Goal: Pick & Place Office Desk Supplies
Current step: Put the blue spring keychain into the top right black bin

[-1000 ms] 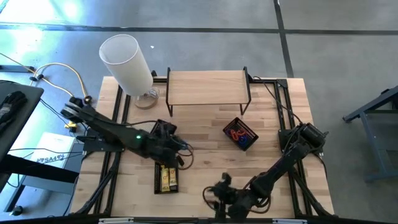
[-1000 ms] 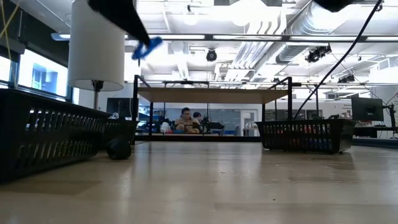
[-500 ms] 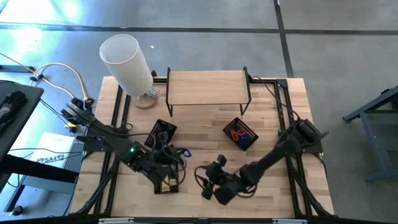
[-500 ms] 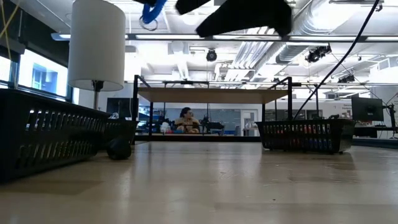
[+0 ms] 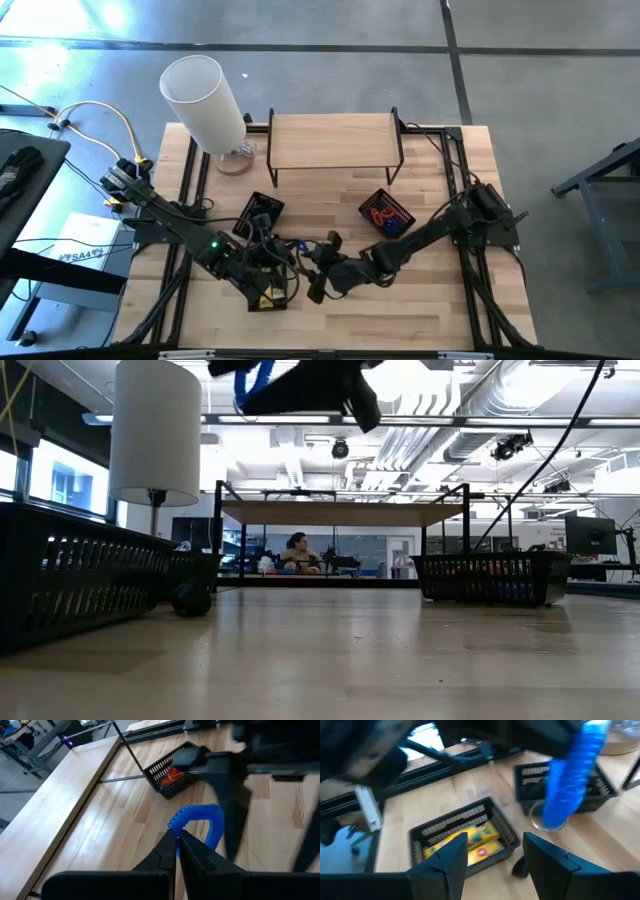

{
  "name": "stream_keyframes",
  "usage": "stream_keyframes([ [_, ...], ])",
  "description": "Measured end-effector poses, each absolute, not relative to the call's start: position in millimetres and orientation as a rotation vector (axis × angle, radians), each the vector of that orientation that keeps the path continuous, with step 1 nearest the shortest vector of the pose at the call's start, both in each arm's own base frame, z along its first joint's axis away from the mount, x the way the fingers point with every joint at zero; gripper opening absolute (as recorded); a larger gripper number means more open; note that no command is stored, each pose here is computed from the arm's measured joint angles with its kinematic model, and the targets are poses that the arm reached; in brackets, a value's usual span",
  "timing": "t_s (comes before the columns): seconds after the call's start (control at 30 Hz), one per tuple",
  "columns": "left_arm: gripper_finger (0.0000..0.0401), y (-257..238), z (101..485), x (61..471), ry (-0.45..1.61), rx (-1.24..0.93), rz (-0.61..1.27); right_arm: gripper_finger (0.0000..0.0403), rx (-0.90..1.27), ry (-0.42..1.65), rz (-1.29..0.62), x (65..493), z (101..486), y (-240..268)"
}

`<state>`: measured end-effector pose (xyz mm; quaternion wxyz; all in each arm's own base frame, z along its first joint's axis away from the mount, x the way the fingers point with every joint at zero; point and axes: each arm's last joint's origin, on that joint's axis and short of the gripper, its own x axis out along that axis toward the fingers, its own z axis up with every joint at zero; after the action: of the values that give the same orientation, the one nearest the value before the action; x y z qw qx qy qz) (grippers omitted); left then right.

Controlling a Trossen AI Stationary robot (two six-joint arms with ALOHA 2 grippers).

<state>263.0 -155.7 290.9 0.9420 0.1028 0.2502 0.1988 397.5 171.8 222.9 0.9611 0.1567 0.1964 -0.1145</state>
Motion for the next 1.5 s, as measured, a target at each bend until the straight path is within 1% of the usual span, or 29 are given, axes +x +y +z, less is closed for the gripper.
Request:
stream_keyframes([
  [0.2, 0.0005, -156, 291, 263, 0.511, 0.209, 0.403, 0.0178, 0.298, 0.361, -0.331, 401, 224, 161],
  [0.47, 0.0005, -156, 290, 263, 0.523, 0.192, 0.38, 0.0178, 0.177, 0.268, -0.349, 401, 233, 167],
  [0.7, 0.0005, -156, 290, 263, 0.522, 0.192, 0.38, 0.0178, 0.104, 0.26, -0.407, 397, 233, 173],
  [0.8, 0.0005, -157, 291, 263, 0.521, 0.191, 0.38, 0.0174, 0.091, 0.264, -0.393, 397, 233, 174],
  [0.87, 0.0005, -157, 291, 263, 0.521, 0.191, 0.38, 0.0161, 0.092, 0.266, -0.386, 397, 233, 174],
  [0.93, 0.0005, -157, 291, 263, 0.521, 0.191, 0.38, 0.0138, 0.094, 0.273, -0.366, 398, 233, 173],
  [1.0, 0.0005, -157, 291, 263, 0.521, 0.19, 0.38, 0.0104, 0.099, 0.279, -0.35, 399, 233, 172],
  [1.1, 0.0005, -157, 291, 263, 0.521, 0.191, 0.379, 0.0039, 0.095, 0.289, -0.332, 399, 232, 171],
  [1.13, 0.0005, -157, 291, 263, 0.521, 0.19, 0.378, 0.0023, 0.08, 0.293, -0.325, 399, 232, 171],
  [1.17, 0.0005, -157, 290, 263, 0.525, 0.188, 0.371, 0.0017, 0.065, 0.296, -0.324, 399, 232, 171],
  [1.37, 0.0006, -158, 290, 263, 0.547, 0.194, 0.328, 0.0009, 0.054, 0.301, -0.316, 399, 232, 172],
  [1.5, 0.0028, -158, 290, 263, 0.546, 0.196, 0.329, 0.0007, 0.051, 0.31, -0.303, 397, 231, 175],
])
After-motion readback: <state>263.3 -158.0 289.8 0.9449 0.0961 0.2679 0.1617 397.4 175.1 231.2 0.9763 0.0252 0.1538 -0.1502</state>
